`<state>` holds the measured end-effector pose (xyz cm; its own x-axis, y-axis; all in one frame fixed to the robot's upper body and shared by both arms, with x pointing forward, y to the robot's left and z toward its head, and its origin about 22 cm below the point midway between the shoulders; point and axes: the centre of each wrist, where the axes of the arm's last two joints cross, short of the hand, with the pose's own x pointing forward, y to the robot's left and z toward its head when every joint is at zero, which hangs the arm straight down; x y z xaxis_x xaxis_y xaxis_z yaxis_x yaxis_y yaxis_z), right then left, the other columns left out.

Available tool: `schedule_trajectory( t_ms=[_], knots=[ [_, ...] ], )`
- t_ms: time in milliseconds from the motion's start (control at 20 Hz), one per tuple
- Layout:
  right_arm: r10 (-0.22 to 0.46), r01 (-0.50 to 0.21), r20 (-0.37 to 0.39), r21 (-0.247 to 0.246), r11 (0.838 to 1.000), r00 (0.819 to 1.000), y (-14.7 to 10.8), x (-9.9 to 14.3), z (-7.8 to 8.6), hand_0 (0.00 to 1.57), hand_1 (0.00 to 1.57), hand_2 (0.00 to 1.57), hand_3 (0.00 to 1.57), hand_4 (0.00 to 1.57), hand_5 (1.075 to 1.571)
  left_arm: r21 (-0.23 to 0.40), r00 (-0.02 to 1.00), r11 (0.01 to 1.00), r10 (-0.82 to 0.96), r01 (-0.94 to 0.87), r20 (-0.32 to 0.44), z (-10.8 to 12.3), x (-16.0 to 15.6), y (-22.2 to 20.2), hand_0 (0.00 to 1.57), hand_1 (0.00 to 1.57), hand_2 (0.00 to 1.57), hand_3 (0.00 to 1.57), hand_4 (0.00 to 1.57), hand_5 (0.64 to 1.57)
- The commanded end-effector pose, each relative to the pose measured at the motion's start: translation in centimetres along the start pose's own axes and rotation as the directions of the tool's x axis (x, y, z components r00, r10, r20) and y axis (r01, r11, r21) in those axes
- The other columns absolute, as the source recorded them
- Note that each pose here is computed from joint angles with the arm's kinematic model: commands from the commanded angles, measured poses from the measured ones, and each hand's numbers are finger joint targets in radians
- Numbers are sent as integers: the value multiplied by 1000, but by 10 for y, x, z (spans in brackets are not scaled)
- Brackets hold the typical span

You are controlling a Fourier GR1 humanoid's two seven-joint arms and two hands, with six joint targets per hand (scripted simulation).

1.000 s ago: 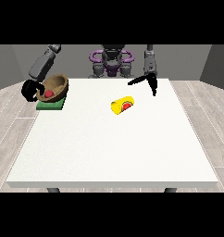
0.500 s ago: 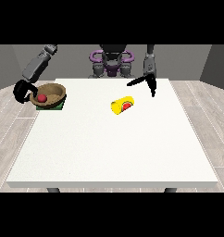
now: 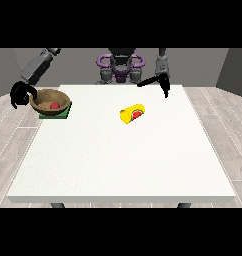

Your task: Pick the cup and pour the ball into the bowl, then pick the bowl and place it on the pad

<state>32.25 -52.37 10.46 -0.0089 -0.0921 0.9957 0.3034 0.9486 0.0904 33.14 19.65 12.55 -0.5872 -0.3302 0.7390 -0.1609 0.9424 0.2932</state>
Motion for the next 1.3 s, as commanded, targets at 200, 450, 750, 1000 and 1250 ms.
schedule_trajectory(
  t_ms=[200, 450, 750, 1000, 1250],
  knots=[
    [79, -79, -23, 6, 997, 997, 6, -12, 1, 1571, 1571, 1571, 915, 697, 1568, -14, 1000, 1000, 20, -20, -2, 2, 10, 0, 0, 0, 0, 0, 0, 1566],
    [125, -132, -85, -80, 988, 988, -23, -7, 15, 1571, 1571, 1571, 1571, 588, 1535, 12, 999, 1000, 21, -21, 41, 17, 20, -7, 0, 0, 0, 0, 0, 1565],
    [235, -235, -16, -159, 959, 972, -31, 25, 13, 0, 0, 427, 334, 0, 1481, 25, 997, 1000, 13, -15, 74, 7, 36, 19, 0, 0, 0, 0, 0, 1566],
    [246, -247, -25, -137, 959, 969, -34, 31, 13, 0, 0, 376, 158, 0, 1488, 47, 998, 999, -7, 3, 66, 15, 36, 20, 0, 0, 0, 0, 0, 1567],
    [203, -203, -10, -128, 971, 979, -34, 65, 8, 0, 0, 256, 213, 0, 1504, 13, 999, 1000, 18, -19, 28, 15, 34, 17, 0, 0, 0, 0, 0, 1569]
  ],
)
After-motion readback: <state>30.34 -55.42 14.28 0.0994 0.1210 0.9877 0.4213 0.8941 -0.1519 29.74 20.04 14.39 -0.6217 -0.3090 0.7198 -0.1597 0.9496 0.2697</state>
